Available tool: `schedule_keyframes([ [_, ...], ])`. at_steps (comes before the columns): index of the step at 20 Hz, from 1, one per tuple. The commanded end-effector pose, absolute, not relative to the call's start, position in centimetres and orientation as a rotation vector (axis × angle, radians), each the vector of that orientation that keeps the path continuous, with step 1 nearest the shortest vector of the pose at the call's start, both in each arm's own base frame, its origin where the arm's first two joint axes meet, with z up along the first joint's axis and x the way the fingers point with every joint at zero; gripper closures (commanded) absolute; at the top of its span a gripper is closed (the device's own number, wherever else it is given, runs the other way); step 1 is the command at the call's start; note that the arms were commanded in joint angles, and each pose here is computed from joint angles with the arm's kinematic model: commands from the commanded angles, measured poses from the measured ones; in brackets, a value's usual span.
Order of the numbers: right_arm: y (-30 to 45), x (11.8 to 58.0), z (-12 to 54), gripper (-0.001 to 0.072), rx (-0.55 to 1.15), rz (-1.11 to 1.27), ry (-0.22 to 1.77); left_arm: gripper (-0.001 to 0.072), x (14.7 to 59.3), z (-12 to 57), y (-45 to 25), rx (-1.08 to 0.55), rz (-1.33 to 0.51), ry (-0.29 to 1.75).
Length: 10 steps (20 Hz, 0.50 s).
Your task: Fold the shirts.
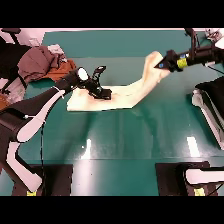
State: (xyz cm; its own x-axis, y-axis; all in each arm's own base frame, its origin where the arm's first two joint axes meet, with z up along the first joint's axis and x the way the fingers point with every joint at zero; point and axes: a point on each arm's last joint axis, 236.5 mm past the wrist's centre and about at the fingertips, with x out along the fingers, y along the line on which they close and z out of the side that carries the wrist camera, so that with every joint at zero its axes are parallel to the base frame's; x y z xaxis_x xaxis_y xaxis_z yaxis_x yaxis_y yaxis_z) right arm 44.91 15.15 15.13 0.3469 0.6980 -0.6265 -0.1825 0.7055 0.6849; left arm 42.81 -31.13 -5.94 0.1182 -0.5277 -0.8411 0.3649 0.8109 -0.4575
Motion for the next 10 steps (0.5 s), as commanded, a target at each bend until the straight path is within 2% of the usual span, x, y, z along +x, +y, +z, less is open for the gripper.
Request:
schedule_keyframes([
  [1, 20.7, 43.7, 20.2, 0.068, 0.587, 0.674, 1.051, 0.0352, 42.7, -6.1, -31.1, -0.147, -0.655, 1.302],
  [4, 23.8, 42.9, 20.8, 0.068, 0.555, 0.732, 1.091, 0.0352, 42.5, -6.2, -31.1, -0.146, -0.658, 1.312],
  [7, 26.1, 42.0, 18.7, 0.068, 0.571, 0.748, 1.198, 0.0352, 42.4, -6.1, -31.2, -0.158, -0.66, 1.315],
  [10, 29.2, 40.8, 17.4, 0.068, 0.563, 0.782, 1.225, 0.0352, 42.3, -5.7, -31.7, -0.193, -0.665, 1.318],
])
